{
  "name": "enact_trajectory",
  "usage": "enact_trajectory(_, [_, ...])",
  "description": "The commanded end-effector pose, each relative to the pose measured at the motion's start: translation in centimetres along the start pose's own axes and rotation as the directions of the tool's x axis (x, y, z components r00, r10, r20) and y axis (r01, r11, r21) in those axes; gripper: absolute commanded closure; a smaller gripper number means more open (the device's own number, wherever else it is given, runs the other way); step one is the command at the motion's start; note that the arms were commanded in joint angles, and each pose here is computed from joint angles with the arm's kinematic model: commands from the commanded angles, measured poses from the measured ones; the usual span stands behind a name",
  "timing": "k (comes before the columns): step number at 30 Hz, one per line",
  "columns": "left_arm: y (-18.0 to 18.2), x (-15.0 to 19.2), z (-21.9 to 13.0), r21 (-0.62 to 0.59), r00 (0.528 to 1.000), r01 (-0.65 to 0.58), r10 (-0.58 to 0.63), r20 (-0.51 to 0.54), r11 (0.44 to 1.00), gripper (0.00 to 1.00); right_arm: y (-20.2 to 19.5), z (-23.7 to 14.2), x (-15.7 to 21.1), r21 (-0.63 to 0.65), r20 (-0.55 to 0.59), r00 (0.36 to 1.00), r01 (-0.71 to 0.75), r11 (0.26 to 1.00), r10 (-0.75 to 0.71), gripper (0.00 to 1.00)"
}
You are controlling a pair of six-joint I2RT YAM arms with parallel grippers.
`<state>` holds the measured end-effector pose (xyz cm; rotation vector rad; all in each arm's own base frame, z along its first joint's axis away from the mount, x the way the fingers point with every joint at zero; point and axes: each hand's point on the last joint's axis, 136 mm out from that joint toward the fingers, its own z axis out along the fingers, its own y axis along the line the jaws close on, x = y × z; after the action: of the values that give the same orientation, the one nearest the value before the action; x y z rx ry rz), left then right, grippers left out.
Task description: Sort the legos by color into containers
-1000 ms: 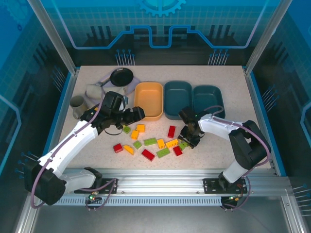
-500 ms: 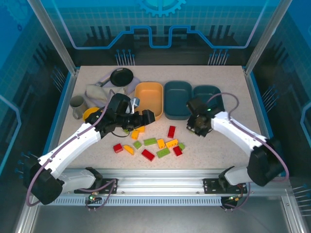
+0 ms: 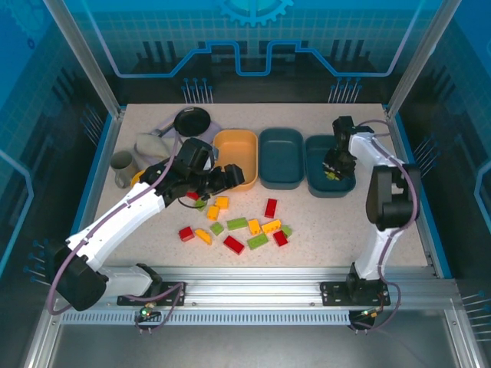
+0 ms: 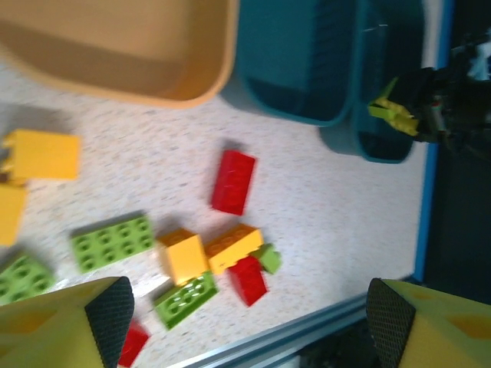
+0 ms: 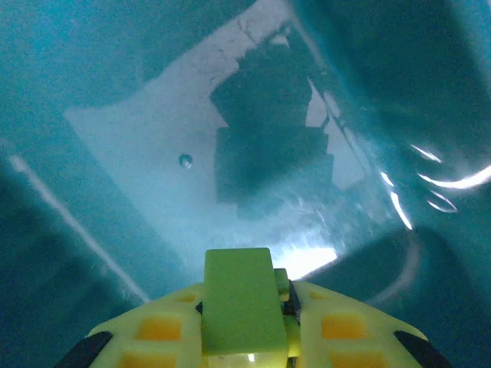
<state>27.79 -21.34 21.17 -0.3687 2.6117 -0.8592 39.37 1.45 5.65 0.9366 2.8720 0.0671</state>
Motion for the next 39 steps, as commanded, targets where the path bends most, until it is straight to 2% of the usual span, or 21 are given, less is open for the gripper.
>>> enact_trajectory(1, [5.1, 0.2, -1.2, -0.188, 0.990, 0.138, -0.135, 0.027, 0.972, 0.18, 0.2, 0.4, 0.0, -0.004, -0.063, 0.997, 0.036, 0.999, -0.036, 0.73])
enact_trajectory(3, [8.0, 0.0, -1.5, -0.251, 0.972, 0.234, -0.233, 0.035, 0.939, 0.18, 0.4, 0.7, 0.0, 0.000, -0.076, 0.996, 0.046, 0.999, -0.046, 0.60])
enact_trajectory(7, [12.0, -1.6, -1.6, -0.298, 0.927, 0.374, -0.365, 0.087, 0.878, 0.18, 1.6, -1.6, -0.5, -0.058, -0.034, 0.996, 0.082, 0.995, -0.084, 0.46])
enact_trajectory(10, [14.6, -3.5, -0.7, -0.325, 0.876, 0.480, -0.461, 0.140, 0.815, 0.18, 3.1, -5.9, -0.4, -0.119, 0.082, 0.986, 0.155, 0.981, -0.146, 0.41])
enact_trajectory(12, [16.2, -4.7, 0.5, -0.350, 0.835, 0.548, -0.523, 0.171, 0.760, 0.18, 5.2, -9.6, 0.7, -0.198, 0.205, 0.956, 0.250, 0.948, -0.209, 0.39])
enact_trajectory(14, [17.3, -5.9, 1.6, -0.370, 0.804, 0.590, -0.561, 0.195, 0.717, 0.18, 8.3, -12.9, 3.3, -0.305, 0.326, 0.898, 0.396, 0.866, -0.296, 0.37])
enact_trajectory(17, [18.3, -7.5, 3.9, -0.389, 0.774, 0.625, -0.600, 0.200, 0.677, 0.18, 12.3, -17.0, 9.9, -0.378, 0.477, 0.759, 0.633, 0.675, -0.444, 0.34])
enact_trajectory(18, [18.5, -7.9, 4.7, -0.397, 0.766, 0.633, -0.612, 0.197, 0.665, 0.17, 13.1, -17.6, 12.2, -0.391, 0.498, 0.722, 0.682, 0.618, -0.481, 0.33])
enact_trajectory(20, [19.2, -8.2, 5.9, -0.429, 0.755, 0.639, -0.626, 0.193, 0.638, 0.17, 13.7, -17.9, 15.9, -0.430, 0.489, 0.697, 0.716, 0.550, -0.525, 0.33])
enact_trajectory(24, [20.7, -8.9, 7.6, -0.445, 0.735, 0.661, -0.642, 0.220, 0.604, 0.17, 13.4, -17.9, 21.4, -0.472, 0.470, 0.668, 0.743, 0.475, -0.577, 0.33])
enact_trajectory(27, [21.9, -8.8, 8.7, -0.476, 0.726, 0.662, -0.651, 0.219, 0.579, 0.21, 12.5, -17.5, 23.7, -0.490, 0.438, 0.672, 0.735, 0.468, -0.597, 0.33])
enact_trajectory(33, [23.5, -7.5, 10.2, -0.524, 0.710, 0.661, -0.673, 0.207, 0.537, 0.43, 10.3, -16.7, 24.6, -0.480, 0.407, 0.695, 0.715, 0.508, -0.593, 0.33])
enact_trajectory(36, [23.7, -7.2, 10.5, -0.514, 0.708, 0.666, -0.674, 0.209, 0.540, 0.54, 10.0, -16.6, 24.5, -0.471, 0.405, 0.695, 0.716, 0.516, -0.594, 0.33])
enact_trajectory(39, [23.3, -7.7, 9.7, -0.506, 0.728, 0.657, -0.644, 0.235, 0.558, 0.63, 10.0, -16.4, 24.5, -0.470, 0.404, 0.695, 0.716, 0.517, -0.595, 0.34])
